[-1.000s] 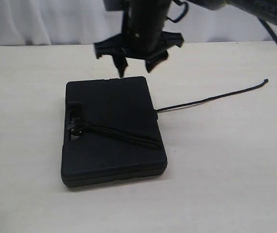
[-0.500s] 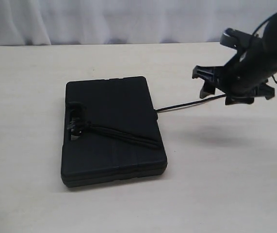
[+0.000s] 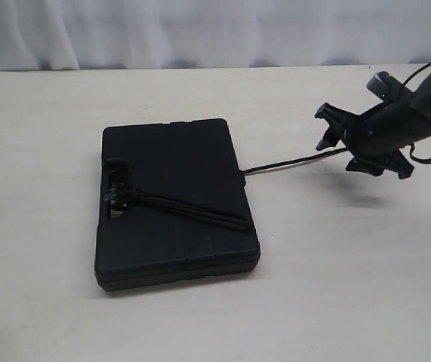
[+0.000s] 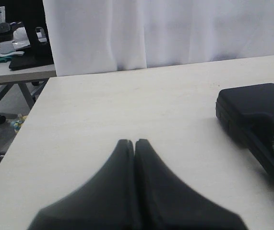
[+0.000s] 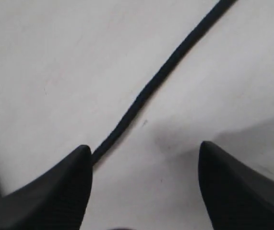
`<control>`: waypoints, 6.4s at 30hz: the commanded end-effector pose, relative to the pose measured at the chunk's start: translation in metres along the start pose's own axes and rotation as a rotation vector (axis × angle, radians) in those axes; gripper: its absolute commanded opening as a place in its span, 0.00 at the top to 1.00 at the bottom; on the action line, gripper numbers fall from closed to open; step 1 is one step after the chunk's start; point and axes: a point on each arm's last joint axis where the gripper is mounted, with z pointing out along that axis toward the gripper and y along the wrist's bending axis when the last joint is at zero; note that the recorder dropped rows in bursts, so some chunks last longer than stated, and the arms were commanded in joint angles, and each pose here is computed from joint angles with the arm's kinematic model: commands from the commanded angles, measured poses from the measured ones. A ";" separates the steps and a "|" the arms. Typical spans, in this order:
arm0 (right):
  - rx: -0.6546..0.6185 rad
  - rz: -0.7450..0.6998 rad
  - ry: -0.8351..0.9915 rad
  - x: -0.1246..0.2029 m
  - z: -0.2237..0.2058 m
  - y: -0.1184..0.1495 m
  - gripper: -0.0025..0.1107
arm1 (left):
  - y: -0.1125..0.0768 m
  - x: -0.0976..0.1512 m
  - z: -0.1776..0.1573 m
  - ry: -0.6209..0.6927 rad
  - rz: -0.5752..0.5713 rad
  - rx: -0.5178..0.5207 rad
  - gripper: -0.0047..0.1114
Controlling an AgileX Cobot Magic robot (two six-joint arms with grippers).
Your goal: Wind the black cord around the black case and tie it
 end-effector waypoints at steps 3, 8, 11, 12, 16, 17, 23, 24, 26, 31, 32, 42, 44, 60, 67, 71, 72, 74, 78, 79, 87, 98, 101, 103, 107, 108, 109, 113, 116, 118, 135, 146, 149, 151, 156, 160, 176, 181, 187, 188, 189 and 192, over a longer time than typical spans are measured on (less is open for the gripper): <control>-0.010 0.048 -0.003 -0.013 0.029 0.002 0.44 | 0.000 0.000 0.000 -0.005 -0.001 0.007 0.96; -0.029 0.046 0.046 -0.024 0.048 0.011 0.47 | 0.000 0.000 0.000 -0.005 -0.001 0.007 0.96; -0.036 0.042 0.068 -0.028 0.058 0.014 0.55 | 0.000 0.000 0.000 -0.005 -0.001 0.007 0.96; -0.036 0.039 0.092 -0.028 0.062 0.015 0.58 | 0.000 0.000 0.000 -0.005 -0.001 0.007 0.96; -0.042 -0.036 0.193 -0.025 0.078 0.016 0.71 | 0.000 0.000 0.000 -0.005 -0.001 0.007 0.96; -0.048 -0.068 0.215 -0.024 0.082 0.018 0.74 | 0.000 0.000 0.000 -0.005 -0.001 0.007 0.96; -0.080 -0.366 0.297 0.009 0.106 0.053 0.94 | 0.000 0.000 0.000 -0.005 0.006 0.005 0.96; -0.067 -0.413 0.307 0.014 0.106 0.056 0.94 | 0.000 0.000 0.000 -0.005 0.006 0.005 0.96; -0.018 -0.483 0.339 0.020 0.103 0.056 0.94 | 0.000 0.000 0.000 -0.005 0.006 0.005 0.96; 0.094 -0.559 0.217 0.027 0.076 0.055 0.94 | 0.000 0.000 0.000 -0.005 0.006 0.005 0.96; 0.076 -0.567 0.177 0.030 0.070 0.058 0.94 | 0.000 0.000 0.000 -0.005 0.006 0.005 0.96; 0.010 -0.685 0.044 0.053 0.040 0.069 0.94 | 0.000 0.000 0.000 -0.005 0.006 0.005 0.96; -0.005 -0.735 0.033 0.061 0.038 0.074 0.94 | 0.000 0.000 0.000 -0.005 0.006 0.005 0.96; -0.064 -0.818 -0.044 0.078 0.037 0.097 0.94 | 0.000 0.000 0.000 -0.005 0.000 0.007 0.96; -0.089 -0.813 -0.113 0.075 0.028 0.098 0.94 | 0.000 0.000 0.000 -0.005 0.000 0.007 0.96; -0.105 -0.837 -0.192 0.077 0.017 0.090 0.94 | 0.000 0.000 0.000 -0.005 0.000 0.007 0.96; -0.107 -0.845 -0.205 0.079 0.015 0.088 0.94 | 0.000 0.000 0.000 -0.005 0.000 0.007 0.96; -0.106 -0.865 -0.228 0.080 0.011 0.082 0.94 | 0.000 0.000 0.000 -0.005 0.000 0.007 0.96; -0.085 -0.854 -0.240 0.077 0.004 0.068 0.94 | 0.000 0.000 0.000 -0.005 0.000 0.007 0.96; -0.078 -0.854 -0.239 0.077 0.003 0.064 0.94 | 0.000 0.000 0.000 -0.005 0.000 0.007 0.96; -0.057 -0.868 -0.225 0.077 -0.004 0.053 0.94 | 0.002 -0.006 0.000 -0.077 0.110 -0.026 0.96; -0.055 -0.877 -0.222 0.078 -0.004 0.053 0.94 | 0.007 -0.043 -0.012 -0.516 -0.469 0.046 0.96; -0.056 -0.877 -0.223 0.077 -0.004 0.053 0.94 | 0.011 -0.052 -0.017 -0.640 -0.558 0.058 0.96; -0.058 -0.876 -0.231 0.077 -0.004 0.054 0.94 | 0.008 -0.056 -0.019 -0.662 -0.539 0.096 0.96; -0.058 -0.876 -0.233 0.077 -0.004 0.054 0.94 | -0.006 -0.084 -0.022 -0.645 -0.368 0.227 0.96; -0.058 -0.876 -0.233 0.077 -0.004 0.054 0.94 | -0.010 -0.093 -0.020 -0.628 -0.335 0.273 0.96; -0.058 -0.876 -0.233 0.077 -0.004 0.054 0.94 | -0.014 -0.101 -0.018 -0.611 -0.302 0.321 0.96; -0.058 -0.876 -0.233 0.077 -0.004 0.054 0.94 | -0.035 -0.131 -0.002 -0.595 -0.049 0.534 0.96; -0.058 -0.876 -0.233 0.077 -0.004 0.054 0.94 | -0.050 -0.146 0.017 -0.570 0.129 0.696 0.96; -0.058 -0.876 -0.233 0.077 -0.004 0.054 0.94 | -0.054 -0.153 0.035 -0.541 0.155 0.758 0.96; -0.057 -0.877 -0.229 0.077 -0.004 0.054 0.94 | 0.020 -0.163 0.264 0.398 0.084 -0.146 0.76; -0.051 -0.885 -0.210 0.078 -0.004 0.053 0.94 | -0.141 -0.122 0.274 0.550 0.557 1.216 0.66; -0.051 -0.892 -0.212 0.078 -0.004 0.053 0.94 | -0.195 -0.103 0.260 0.498 0.746 1.320 0.52; -0.051 -0.892 -0.212 0.078 -0.004 0.053 0.94 | -0.223 -0.091 0.247 0.479 0.834 1.405 0.51; -0.052 -0.892 -0.214 0.078 -0.004 0.053 0.94 | -0.260 -0.058 0.231 0.521 1.049 1.485 0.51; -0.052 -0.892 -0.214 0.078 -0.004 0.053 0.94 | -0.271 -0.056 0.229 0.484 1.083 1.435 0.51; -0.054 -0.892 -0.222 0.078 -0.004 0.053 0.94 | -0.266 -0.057 0.248 0.531 1.057 1.175 0.96; -0.056 -0.914 -0.242 0.076 -0.005 0.054 0.94 | -0.260 -0.069 0.265 0.491 0.887 0.998 0.96; -0.067 -0.967 -0.314 0.072 -0.006 0.059 0.94 | -0.231 -0.081 0.297 0.491 0.568 0.759 0.96; -0.067 -0.975 -0.324 0.072 -0.006 0.059 0.94 | -0.225 -0.083 0.302 0.488 0.526 0.726 0.96; -0.068 -0.981 -0.334 0.071 -0.007 0.060 0.94 | -0.220 -0.084 0.306 0.487 0.496 0.702 0.96; -0.077 -1.004 -0.372 0.069 -0.008 0.062 0.94 | -0.209 -0.087 0.315 0.474 0.417 0.639 0.96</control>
